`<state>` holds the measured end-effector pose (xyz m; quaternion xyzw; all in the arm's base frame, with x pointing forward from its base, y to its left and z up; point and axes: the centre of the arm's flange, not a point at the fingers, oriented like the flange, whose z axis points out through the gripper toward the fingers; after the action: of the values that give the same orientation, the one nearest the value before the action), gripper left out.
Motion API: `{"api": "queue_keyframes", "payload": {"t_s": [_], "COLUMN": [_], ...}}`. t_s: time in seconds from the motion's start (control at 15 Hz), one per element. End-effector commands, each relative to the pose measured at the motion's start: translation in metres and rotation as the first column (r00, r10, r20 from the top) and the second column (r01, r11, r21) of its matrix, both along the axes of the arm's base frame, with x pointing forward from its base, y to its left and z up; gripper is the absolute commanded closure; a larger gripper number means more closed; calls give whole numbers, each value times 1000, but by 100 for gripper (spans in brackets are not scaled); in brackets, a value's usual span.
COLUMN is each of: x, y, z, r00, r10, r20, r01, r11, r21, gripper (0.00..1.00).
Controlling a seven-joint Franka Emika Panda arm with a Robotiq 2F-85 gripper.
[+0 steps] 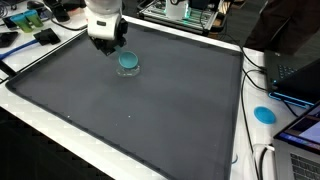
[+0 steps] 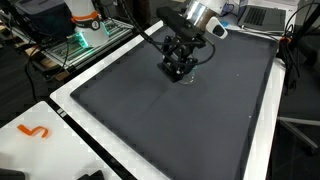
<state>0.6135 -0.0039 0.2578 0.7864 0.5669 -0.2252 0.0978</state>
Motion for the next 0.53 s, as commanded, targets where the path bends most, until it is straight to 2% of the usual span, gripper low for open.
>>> {"api": "queue_keyframes", "payload": {"t_s": [0.0,0.2,0.47], "x": [-14,-13,-11], "y": [5,26,60], "z": [34,58,80], "r00": [998,993,980], "r10": [5,-72,-120], "r20": [58,95,162], "r01": [-8,62,103], "r11": [998,993,989], "r21": [65,102,108], "gripper": [69,69,69]}}
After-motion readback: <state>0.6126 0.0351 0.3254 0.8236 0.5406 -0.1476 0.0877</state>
